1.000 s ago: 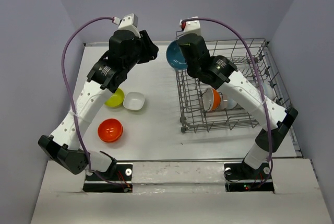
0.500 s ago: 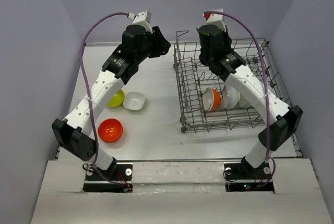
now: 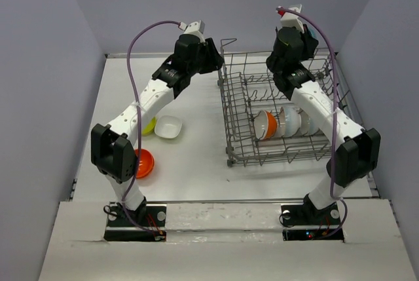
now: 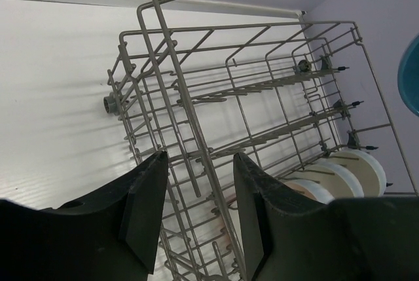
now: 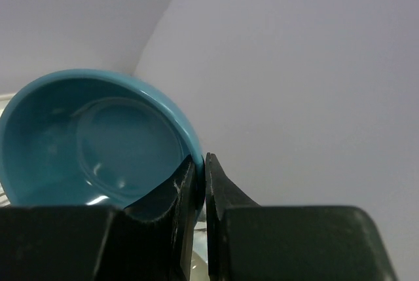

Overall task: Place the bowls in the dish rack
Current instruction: Insert the bowl into the dish rack.

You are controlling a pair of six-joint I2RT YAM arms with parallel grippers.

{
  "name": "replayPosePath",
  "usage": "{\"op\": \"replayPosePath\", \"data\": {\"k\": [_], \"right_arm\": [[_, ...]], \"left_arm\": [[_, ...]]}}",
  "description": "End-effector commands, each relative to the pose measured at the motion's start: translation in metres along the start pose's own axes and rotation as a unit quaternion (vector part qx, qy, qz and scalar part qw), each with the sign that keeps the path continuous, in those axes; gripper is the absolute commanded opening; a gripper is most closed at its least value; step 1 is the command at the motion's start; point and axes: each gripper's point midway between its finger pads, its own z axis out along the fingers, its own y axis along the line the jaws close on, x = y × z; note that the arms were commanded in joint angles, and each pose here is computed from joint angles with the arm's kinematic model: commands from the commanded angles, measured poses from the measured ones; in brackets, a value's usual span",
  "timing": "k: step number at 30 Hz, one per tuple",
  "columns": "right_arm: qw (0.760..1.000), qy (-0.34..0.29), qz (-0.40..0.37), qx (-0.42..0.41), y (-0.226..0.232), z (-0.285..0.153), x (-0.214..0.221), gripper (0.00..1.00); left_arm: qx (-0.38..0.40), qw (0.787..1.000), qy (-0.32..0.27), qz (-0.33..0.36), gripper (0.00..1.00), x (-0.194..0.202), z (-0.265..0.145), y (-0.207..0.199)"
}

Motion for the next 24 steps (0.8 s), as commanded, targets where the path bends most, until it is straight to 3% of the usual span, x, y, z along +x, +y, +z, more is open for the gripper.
{"op": "replayPosePath", "data": {"k": [1,8,24], "right_arm": [[0.998,-0.005,0.010,0.056,-0.006,0.019,0.005,0.01],[0.994,0.001,-0.058,0.094,0.007,0.037,0.030,0.01],[0.981,0.028,-0.049,0.186,-0.025,0.090,0.095,0.01]], "left_arm": [[0.047,0.997,-0.062,0.003,0.54,-0.044,-0.005,-0.026],[0.053,0.996,-0.071,0.013,0.54,-0.046,-0.009,-0.024],[0.083,0.992,-0.093,0.002,0.54,-0.060,-0.018,0.001]]}}
